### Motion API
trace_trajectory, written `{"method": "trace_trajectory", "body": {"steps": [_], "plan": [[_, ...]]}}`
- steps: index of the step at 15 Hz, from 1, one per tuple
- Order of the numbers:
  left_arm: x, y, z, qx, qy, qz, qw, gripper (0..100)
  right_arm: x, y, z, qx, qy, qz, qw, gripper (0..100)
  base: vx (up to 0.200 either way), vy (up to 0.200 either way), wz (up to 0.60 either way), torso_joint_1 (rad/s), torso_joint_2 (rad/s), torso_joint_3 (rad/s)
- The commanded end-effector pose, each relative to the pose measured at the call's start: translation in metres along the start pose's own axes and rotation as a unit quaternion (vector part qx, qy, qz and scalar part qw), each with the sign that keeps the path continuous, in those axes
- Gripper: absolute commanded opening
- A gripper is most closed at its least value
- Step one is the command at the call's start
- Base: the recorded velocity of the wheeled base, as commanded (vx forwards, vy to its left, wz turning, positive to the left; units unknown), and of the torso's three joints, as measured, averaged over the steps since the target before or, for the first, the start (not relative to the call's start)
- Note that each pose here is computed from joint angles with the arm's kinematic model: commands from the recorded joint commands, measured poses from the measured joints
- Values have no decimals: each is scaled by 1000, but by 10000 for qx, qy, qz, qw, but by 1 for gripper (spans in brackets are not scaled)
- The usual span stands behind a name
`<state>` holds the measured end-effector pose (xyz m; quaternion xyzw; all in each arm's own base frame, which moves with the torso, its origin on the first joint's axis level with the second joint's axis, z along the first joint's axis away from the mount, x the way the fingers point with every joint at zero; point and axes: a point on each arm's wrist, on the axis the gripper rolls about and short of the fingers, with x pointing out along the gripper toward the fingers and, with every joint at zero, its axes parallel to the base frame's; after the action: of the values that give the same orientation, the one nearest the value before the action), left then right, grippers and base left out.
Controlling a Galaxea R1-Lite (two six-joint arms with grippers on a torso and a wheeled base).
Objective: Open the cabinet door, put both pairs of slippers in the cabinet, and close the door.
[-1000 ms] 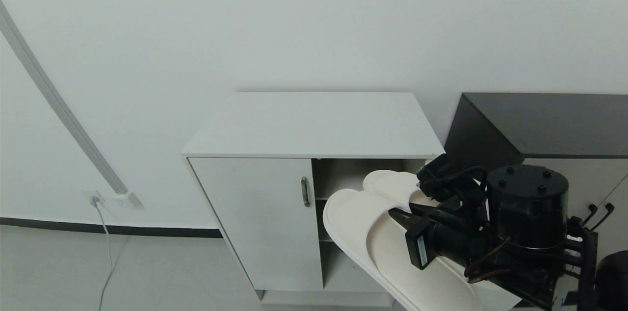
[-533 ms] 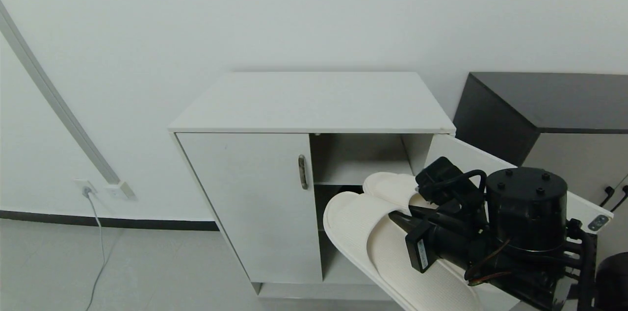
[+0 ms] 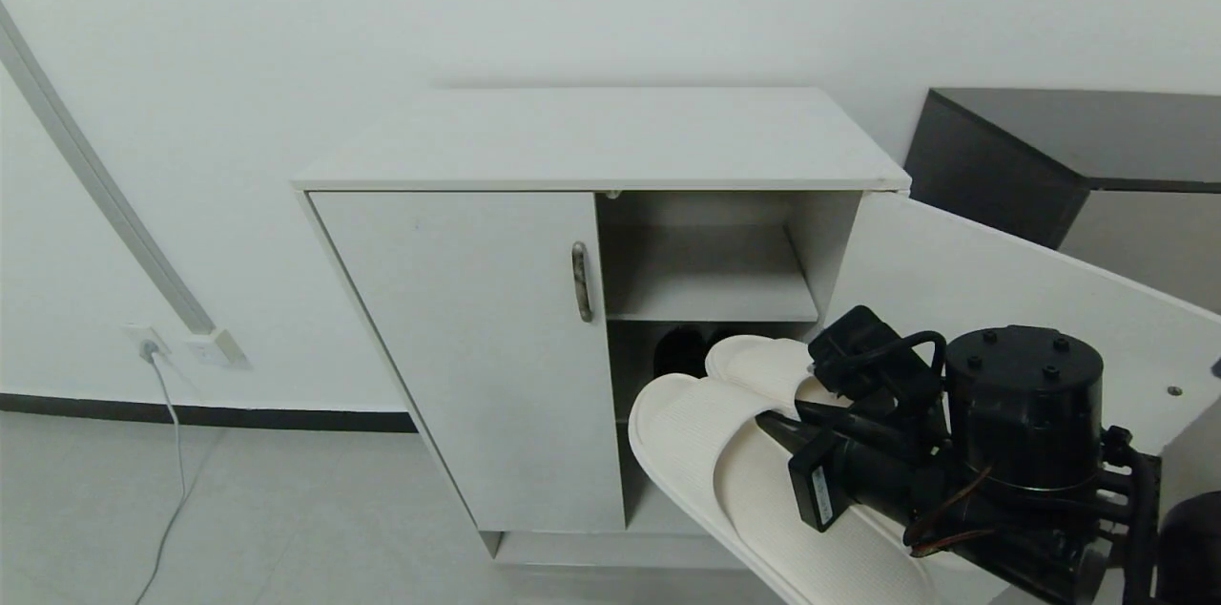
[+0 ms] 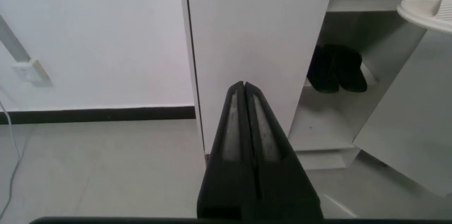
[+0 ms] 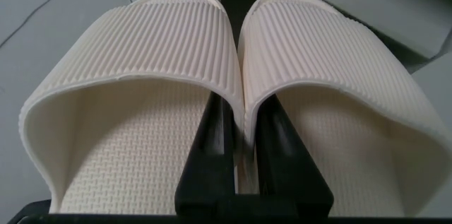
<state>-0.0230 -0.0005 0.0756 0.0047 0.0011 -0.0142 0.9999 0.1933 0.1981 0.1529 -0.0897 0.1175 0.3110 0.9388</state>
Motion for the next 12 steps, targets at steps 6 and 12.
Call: {"method": "trace_trajectory", "body": {"steps": [6, 12], "plan": [[0, 0, 0, -1, -4, 3, 10000, 0, 0, 0, 0, -3, 3, 2, 10000, 0, 0, 0, 0, -128, 471, 342], [0, 0, 0, -1, -4, -4, 10000, 0, 0, 0, -1, 1, -19, -7, 10000, 0, 0, 0, 0, -56, 447, 386]]}}
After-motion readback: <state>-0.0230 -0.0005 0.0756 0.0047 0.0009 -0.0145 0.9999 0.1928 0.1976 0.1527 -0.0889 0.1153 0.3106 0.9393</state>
